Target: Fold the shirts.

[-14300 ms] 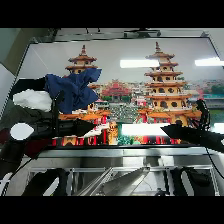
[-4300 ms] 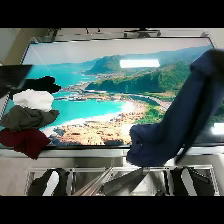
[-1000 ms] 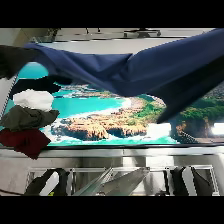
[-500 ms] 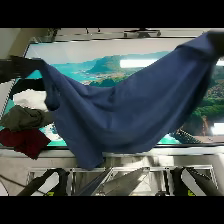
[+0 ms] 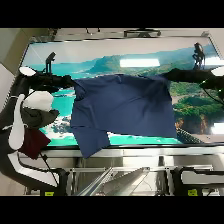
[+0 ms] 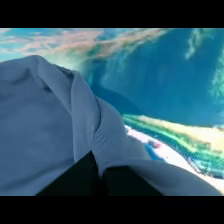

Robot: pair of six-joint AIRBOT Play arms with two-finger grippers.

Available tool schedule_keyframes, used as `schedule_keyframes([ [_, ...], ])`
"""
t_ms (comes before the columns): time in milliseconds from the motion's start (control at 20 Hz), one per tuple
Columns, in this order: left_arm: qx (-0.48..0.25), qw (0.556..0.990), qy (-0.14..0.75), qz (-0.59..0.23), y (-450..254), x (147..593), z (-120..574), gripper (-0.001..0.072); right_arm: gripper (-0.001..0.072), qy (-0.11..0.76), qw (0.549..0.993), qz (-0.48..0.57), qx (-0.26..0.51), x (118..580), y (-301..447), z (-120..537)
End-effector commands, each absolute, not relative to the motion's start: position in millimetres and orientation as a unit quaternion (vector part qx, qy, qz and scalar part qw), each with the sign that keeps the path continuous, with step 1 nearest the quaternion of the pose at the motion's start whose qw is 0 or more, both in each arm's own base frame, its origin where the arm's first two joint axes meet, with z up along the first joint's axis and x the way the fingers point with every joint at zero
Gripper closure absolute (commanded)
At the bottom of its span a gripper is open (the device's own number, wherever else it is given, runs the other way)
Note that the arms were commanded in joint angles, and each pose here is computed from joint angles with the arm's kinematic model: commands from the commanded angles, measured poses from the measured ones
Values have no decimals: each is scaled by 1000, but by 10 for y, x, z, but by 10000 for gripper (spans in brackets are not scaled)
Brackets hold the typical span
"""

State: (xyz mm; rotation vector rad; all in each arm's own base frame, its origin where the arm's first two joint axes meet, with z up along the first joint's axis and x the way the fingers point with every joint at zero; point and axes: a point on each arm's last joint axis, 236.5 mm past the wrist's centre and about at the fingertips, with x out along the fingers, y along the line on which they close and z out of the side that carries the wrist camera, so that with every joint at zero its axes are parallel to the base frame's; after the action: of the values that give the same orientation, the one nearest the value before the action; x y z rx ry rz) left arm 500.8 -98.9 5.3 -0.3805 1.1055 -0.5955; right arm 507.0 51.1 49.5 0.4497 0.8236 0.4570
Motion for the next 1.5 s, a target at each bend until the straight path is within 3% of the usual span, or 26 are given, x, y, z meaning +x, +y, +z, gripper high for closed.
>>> schedule_keyframes([
  [0,-173,770,544,-285,-989,5113,-288,516,377,408,863,199,222,5173,438,149],
  [50,-175,760,553,-295,-967,5080,-206,307,347,408,862,202,223,5132,404,217],
  [100,-176,749,564,-300,-928,5020,-107,208,347,410,860,203,227,5061,330,310],
  [200,-184,722,605,-281,-673,4810,19,196,347,444,850,177,221,4768,-22,398],
  [350,-221,672,661,-252,-368,4242,-40,197,348,547,802,108,214,3938,-588,146],
  [550,-286,639,684,-205,-181,3422,-444,198,347,566,770,18,294,3059,-956,-316],
  [650,-300,638,683,-189,-159,3157,-702,256,348,566,758,-7,324,2791,-1011,-501],
  [1100,-246,663,680,-192,-491,3031,-1207,257,346,600,707,11,375,2404,-669,-808],
  [1200,-233,663,679,-211,-653,3037,-1195,416,346,603,703,32,377,2375,-533,-879],
  [1350,-224,667,665,-250,-916,3088,-1126,426,346,623,690,44,366,2281,-366,-1074],
  [1450,-216,666,669,-251,-914,3065,-1139,600,346,637,680,60,357,2272,-250,-1147],
])
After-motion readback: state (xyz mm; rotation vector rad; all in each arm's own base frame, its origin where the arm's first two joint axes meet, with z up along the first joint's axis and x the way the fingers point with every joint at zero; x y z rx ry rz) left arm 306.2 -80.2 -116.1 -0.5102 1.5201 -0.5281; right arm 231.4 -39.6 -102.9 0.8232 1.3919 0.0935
